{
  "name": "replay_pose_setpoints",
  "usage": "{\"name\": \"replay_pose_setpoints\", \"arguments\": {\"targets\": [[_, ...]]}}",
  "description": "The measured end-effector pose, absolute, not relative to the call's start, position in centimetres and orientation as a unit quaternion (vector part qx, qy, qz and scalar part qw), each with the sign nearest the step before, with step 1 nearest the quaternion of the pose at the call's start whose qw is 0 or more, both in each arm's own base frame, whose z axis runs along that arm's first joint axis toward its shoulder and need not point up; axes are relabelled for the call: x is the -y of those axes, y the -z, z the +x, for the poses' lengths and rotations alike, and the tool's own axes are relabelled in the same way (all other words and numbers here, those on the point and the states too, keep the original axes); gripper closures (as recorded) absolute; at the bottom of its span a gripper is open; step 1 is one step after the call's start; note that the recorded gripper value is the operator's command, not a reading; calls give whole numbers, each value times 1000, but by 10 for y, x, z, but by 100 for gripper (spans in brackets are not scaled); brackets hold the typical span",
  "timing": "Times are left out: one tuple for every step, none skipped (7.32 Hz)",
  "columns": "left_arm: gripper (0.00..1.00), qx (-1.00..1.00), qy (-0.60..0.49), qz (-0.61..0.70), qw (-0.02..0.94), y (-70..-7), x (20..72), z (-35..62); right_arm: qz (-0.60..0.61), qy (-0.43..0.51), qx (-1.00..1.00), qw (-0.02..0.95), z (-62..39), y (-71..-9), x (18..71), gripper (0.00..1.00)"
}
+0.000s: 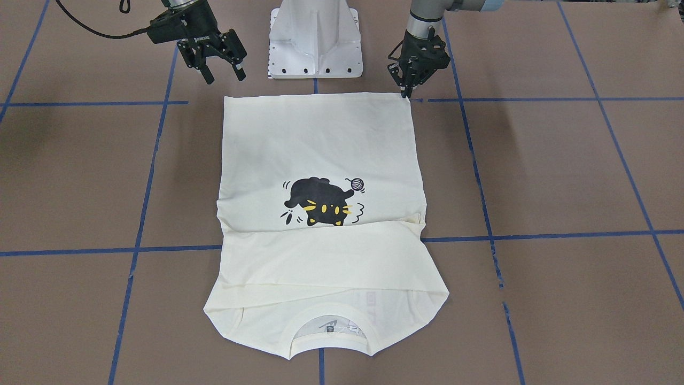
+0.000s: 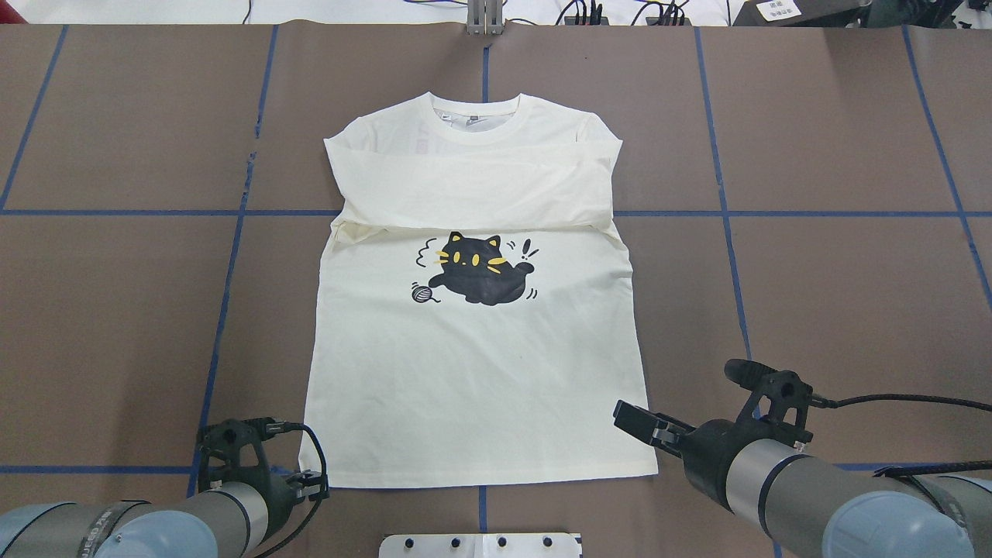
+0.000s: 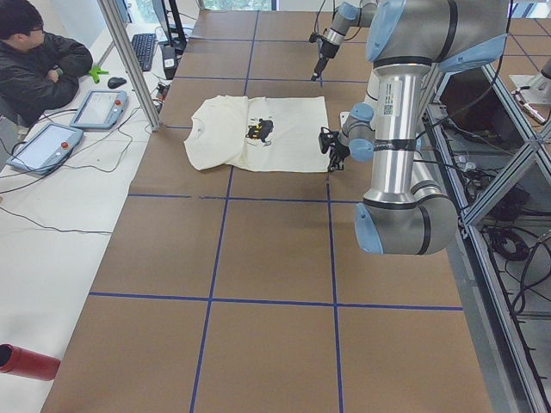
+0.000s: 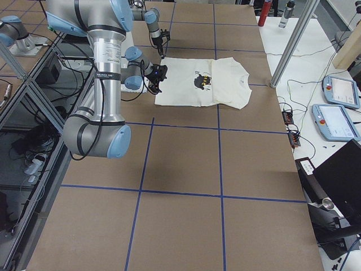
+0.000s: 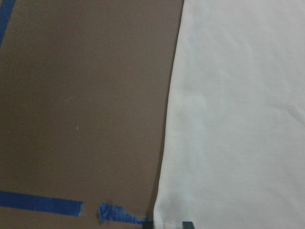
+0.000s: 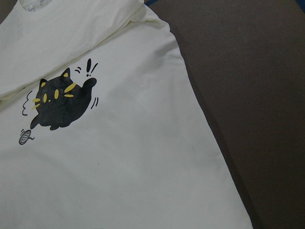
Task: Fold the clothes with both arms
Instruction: 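Close both grippers on the hem corners nearest the robot, then adjust both grippers along the hem edge and pinch the corners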
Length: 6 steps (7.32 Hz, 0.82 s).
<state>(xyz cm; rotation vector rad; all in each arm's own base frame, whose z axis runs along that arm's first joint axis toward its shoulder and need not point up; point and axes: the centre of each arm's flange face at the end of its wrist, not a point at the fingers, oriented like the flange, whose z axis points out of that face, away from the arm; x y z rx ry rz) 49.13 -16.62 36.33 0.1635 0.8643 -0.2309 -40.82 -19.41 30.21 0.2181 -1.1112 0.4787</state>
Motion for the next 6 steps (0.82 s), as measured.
{"name": "replay_pose_setpoints", "arguments": {"targets": [[100,-417,111,79,898,-363,166,491,103,-224,520,818,-409,-303,194,2],[100,-419,107,81,898,-361,166,490,103,-224,517,820,-410,-306,194,6],[100,-424,100,84,896,-354,167,486,103,-224,511,823,-412,-311,194,15],[100,-432,94,88,893,-344,168,480,101,-228,500,829,-416,-320,193,20],[100,-441,92,89,888,-334,170,474,98,-237,480,839,-420,-331,193,20],[100,-449,93,90,884,-326,172,469,95,-244,460,848,-423,-339,192,19]]}}
